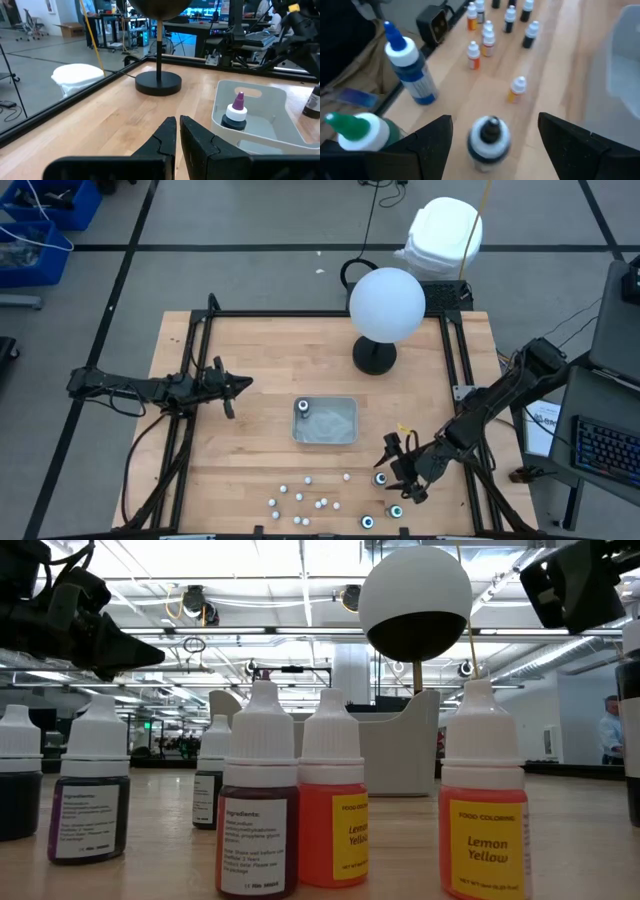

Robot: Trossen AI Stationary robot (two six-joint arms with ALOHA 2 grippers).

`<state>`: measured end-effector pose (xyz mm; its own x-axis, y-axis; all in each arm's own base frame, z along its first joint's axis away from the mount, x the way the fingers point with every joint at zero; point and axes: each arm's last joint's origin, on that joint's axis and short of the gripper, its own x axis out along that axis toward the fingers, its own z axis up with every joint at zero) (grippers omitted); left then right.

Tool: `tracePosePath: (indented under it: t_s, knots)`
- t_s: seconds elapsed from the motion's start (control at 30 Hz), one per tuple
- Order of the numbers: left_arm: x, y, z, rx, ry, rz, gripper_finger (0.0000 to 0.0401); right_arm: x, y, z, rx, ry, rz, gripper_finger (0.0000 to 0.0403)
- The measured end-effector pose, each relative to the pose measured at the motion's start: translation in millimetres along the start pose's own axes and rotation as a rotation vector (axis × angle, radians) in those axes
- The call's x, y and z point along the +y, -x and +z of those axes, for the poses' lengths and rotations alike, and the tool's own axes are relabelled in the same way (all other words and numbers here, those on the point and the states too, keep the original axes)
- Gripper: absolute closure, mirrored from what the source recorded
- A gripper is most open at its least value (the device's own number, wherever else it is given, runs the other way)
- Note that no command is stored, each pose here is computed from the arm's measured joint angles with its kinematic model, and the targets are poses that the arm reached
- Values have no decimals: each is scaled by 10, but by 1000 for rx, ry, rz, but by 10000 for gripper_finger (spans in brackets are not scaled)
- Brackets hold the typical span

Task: Pick & Place food coloring
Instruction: Put the large black food coloring bottle into the gray bin

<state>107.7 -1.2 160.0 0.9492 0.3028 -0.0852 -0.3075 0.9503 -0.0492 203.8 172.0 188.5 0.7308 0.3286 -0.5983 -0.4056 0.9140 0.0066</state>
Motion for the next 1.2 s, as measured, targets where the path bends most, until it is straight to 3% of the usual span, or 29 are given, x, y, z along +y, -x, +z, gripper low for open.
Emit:
tracePosePath:
  t_s: [0.63, 1.2]
  knots:
    - [1, 0, -11, 11, -6, 1, 368, -5, -195, -94, 46, -3, -14, 130]
    - [1, 0, -11, 11, -8, 1, 368, -23, -197, -77, 43, -23, 11, 258]
